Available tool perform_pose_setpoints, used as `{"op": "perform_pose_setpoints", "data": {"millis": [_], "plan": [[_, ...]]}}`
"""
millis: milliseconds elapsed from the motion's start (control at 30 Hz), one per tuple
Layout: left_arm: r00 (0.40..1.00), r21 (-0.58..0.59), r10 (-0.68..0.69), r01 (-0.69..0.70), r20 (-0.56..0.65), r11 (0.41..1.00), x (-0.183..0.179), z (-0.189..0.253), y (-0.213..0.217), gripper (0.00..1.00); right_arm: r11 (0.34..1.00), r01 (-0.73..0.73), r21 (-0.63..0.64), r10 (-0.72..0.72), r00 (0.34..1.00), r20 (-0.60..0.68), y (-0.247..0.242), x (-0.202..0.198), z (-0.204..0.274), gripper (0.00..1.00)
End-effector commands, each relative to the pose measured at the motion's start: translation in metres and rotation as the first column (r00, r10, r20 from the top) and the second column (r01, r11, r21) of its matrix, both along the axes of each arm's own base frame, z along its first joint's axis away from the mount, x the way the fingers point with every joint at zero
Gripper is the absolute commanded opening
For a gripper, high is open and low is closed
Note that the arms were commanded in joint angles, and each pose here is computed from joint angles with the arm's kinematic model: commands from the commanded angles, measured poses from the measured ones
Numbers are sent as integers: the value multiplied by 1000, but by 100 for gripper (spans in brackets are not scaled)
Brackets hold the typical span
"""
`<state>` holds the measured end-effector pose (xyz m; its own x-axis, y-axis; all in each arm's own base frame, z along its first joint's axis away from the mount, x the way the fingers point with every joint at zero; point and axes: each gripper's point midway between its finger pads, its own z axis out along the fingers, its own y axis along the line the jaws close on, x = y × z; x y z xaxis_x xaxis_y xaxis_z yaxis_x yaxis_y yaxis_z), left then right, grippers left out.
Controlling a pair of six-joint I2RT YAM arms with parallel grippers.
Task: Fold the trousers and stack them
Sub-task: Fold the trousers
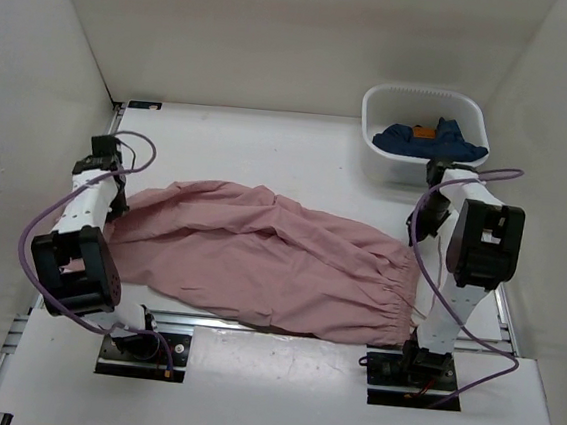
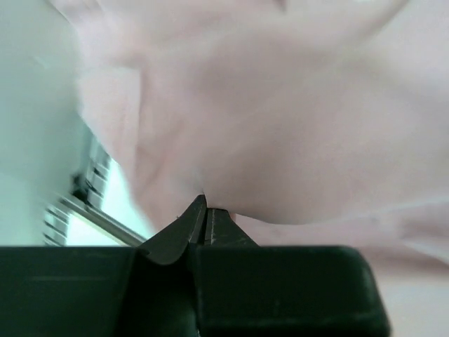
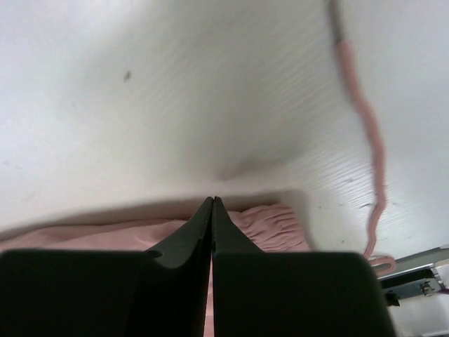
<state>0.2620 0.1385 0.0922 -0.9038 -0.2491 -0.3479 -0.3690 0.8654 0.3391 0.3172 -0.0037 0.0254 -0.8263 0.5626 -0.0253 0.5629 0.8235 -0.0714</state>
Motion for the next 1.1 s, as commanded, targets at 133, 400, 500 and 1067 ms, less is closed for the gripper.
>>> {"op": "perform_pose_setpoints", "data": {"millis": [133, 400, 500, 1067], "plan": [[974, 118, 19, -47, 227, 992, 52, 88, 26, 14, 996, 47, -74, -35, 988, 150, -38, 21, 53, 0], [973, 128, 22, -53, 231, 990, 58, 97, 29, 14, 976, 172, 136, -192, 970, 147, 4, -1, 54, 93], [971, 146, 29, -65, 236, 987, 58, 101, 32, 14, 942, 298, 156, -319, 938, 138, 10, -13, 44, 98], [900, 198, 33, -131, 434, 971, 104, 165, 56, 14, 918, 397, -4, -396, 917, 43, -23, 16, -7, 0]]}}
